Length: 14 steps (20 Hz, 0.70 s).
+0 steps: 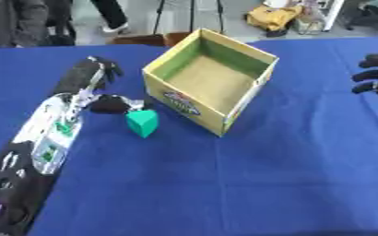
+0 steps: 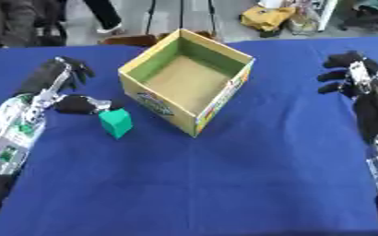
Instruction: Pick up objects on the table and place them in the box.
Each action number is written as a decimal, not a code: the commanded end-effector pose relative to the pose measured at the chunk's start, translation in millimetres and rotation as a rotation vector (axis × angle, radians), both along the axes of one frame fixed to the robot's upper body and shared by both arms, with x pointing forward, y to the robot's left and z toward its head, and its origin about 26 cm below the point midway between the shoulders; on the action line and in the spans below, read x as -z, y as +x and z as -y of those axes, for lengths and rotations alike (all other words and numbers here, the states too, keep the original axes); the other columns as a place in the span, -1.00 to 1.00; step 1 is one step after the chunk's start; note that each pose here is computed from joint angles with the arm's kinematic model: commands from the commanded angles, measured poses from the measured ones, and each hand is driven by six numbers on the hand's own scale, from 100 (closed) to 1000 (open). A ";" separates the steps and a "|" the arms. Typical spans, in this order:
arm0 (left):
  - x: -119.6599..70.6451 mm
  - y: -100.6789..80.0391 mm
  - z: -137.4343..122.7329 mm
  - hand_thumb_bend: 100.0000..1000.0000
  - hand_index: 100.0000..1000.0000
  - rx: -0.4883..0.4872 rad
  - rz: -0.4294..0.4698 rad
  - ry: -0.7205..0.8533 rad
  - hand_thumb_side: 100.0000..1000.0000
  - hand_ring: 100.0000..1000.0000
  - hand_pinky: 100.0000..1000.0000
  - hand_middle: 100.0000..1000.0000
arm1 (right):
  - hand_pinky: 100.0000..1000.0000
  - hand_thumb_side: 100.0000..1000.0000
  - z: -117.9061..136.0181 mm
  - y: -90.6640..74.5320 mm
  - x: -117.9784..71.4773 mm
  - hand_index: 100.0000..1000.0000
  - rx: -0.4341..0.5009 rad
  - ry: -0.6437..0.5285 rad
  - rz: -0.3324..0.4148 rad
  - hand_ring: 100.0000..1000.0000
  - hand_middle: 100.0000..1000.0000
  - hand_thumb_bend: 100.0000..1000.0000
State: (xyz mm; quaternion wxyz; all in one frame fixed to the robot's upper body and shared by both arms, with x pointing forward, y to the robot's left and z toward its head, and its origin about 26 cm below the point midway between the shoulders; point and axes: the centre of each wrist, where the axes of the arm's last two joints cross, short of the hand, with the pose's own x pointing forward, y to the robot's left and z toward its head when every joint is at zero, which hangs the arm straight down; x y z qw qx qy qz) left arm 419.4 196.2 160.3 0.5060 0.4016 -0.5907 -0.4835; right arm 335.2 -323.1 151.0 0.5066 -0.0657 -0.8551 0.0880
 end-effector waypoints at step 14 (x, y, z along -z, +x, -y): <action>16.5 10.7 19.4 0.86 0.28 -0.018 -0.058 0.098 0.20 -0.19 0.03 -0.15 | -0.03 0.46 2.9 -0.5 -6.1 0.37 -0.005 -0.014 0.014 0.16 0.21 -1.00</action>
